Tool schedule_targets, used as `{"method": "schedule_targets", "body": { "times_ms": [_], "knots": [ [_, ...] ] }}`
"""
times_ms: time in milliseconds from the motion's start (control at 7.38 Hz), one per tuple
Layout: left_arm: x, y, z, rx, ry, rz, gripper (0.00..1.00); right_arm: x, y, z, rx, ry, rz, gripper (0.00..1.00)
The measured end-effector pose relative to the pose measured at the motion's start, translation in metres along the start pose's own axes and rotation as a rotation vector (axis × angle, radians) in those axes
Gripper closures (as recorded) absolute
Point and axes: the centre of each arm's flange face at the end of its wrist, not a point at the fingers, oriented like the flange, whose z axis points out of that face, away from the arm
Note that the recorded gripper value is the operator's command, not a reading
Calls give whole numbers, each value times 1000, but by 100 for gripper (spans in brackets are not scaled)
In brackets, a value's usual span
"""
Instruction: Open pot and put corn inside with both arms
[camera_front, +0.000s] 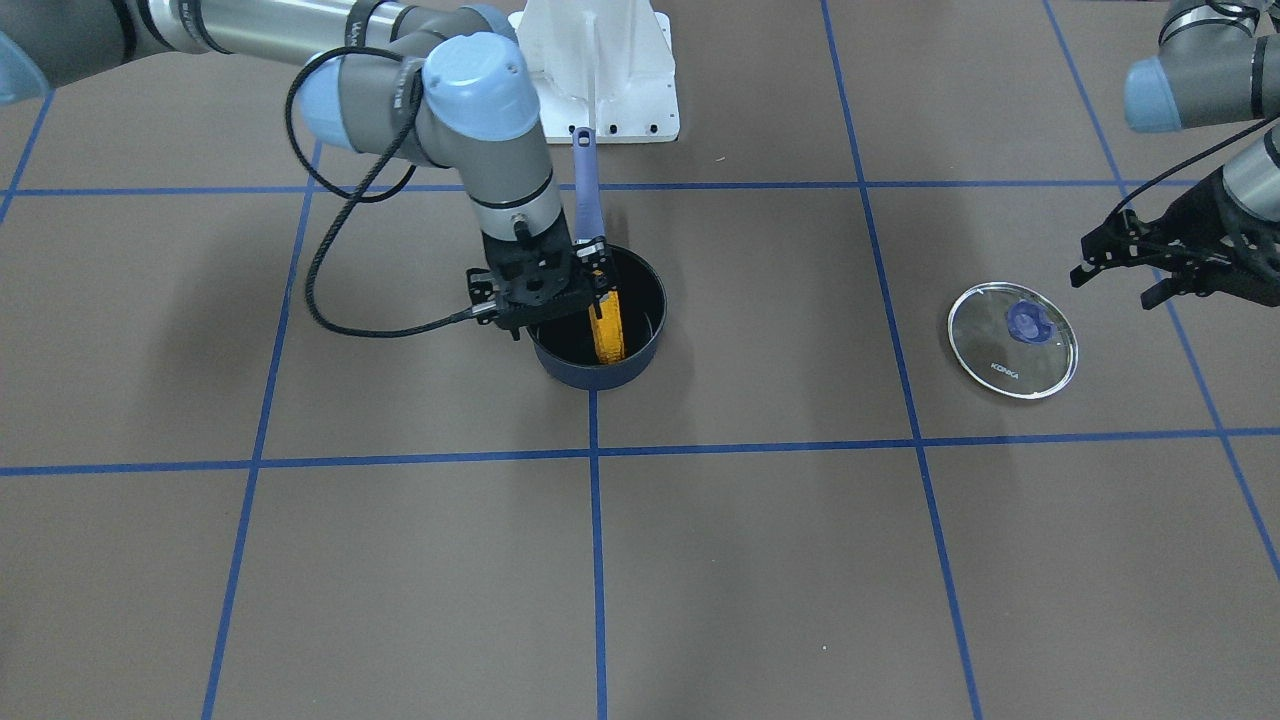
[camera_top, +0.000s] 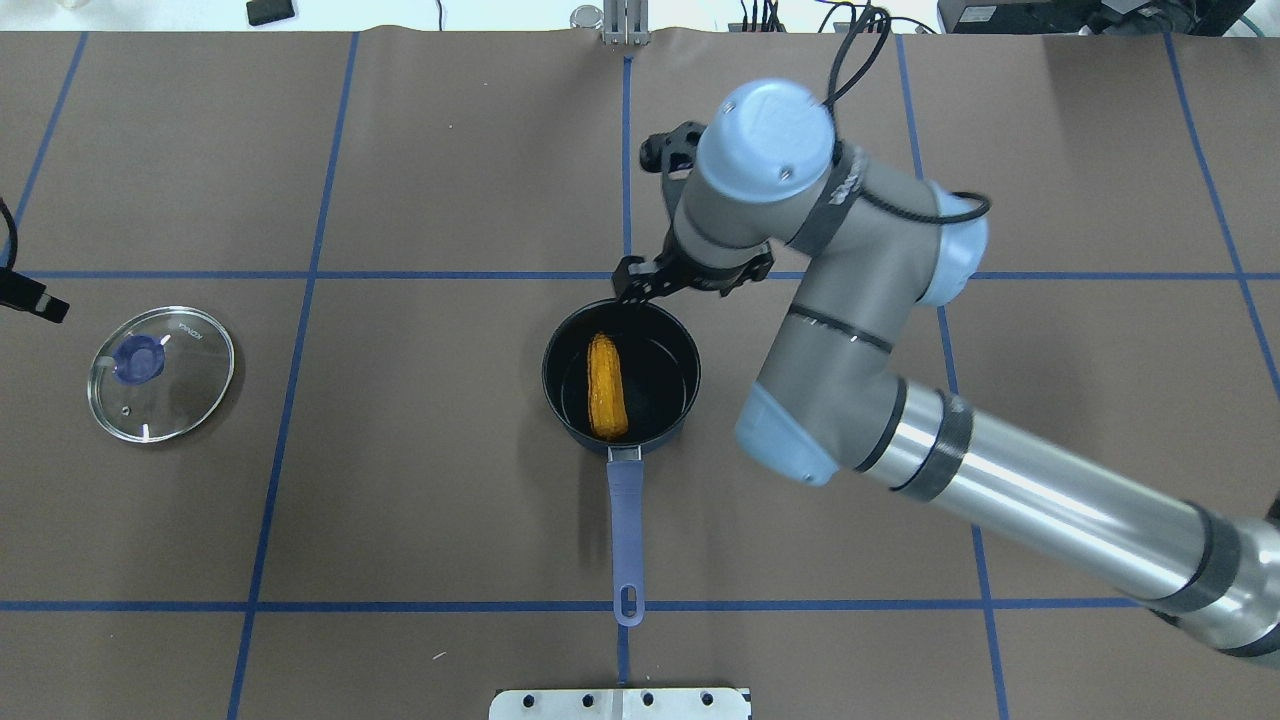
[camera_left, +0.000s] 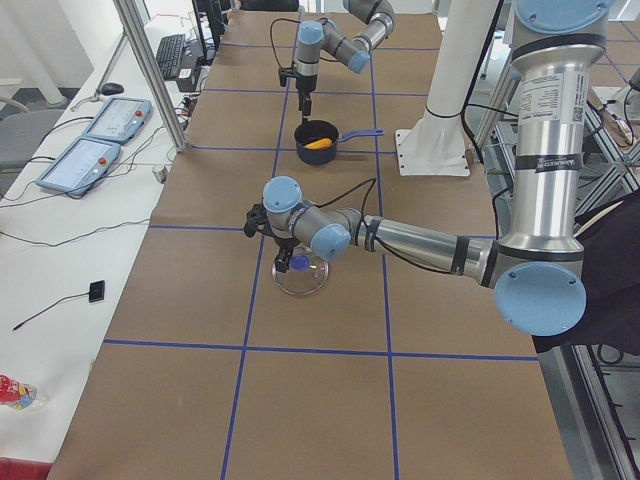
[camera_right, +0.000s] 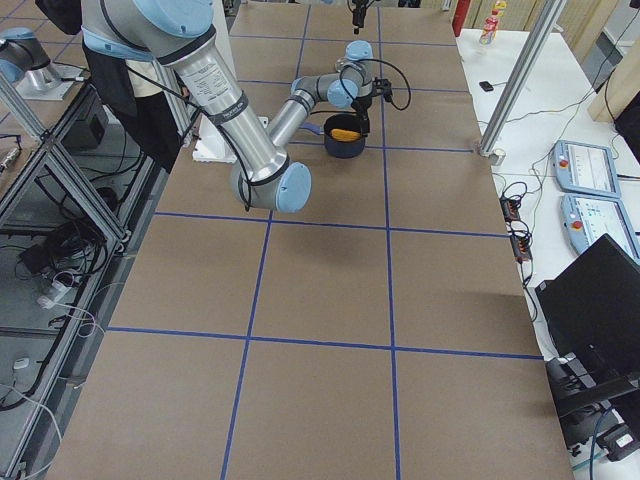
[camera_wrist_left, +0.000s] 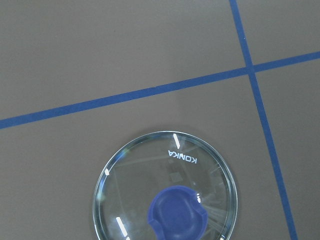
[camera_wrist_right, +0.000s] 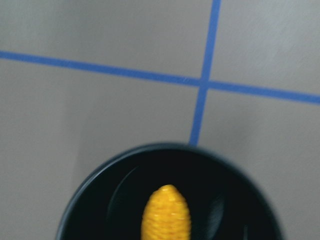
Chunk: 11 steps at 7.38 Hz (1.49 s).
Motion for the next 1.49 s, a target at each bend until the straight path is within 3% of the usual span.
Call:
{"method": "schedule_targets", "body": {
  "times_ms": [271,542,814,1085,1492],
  "knots": [
    [-25,-1,-30,-18,-26,34,2,122,-35,-39,-30,-14,-23,0],
    [-42,-14,-64,-30,-50,68,2,264,-37,-85,-38,-21,-26,0],
    [-61,-31,-107,-47,-73,103,2,409,-13,-124,-28,17,-39,0],
    [-78,-36,-132,-55,-84,127,2,526,21,-153,-34,27,17,0],
    [-113,-28,-145,-52,-89,143,2,614,76,-174,-28,33,95,0]
  ]
}}
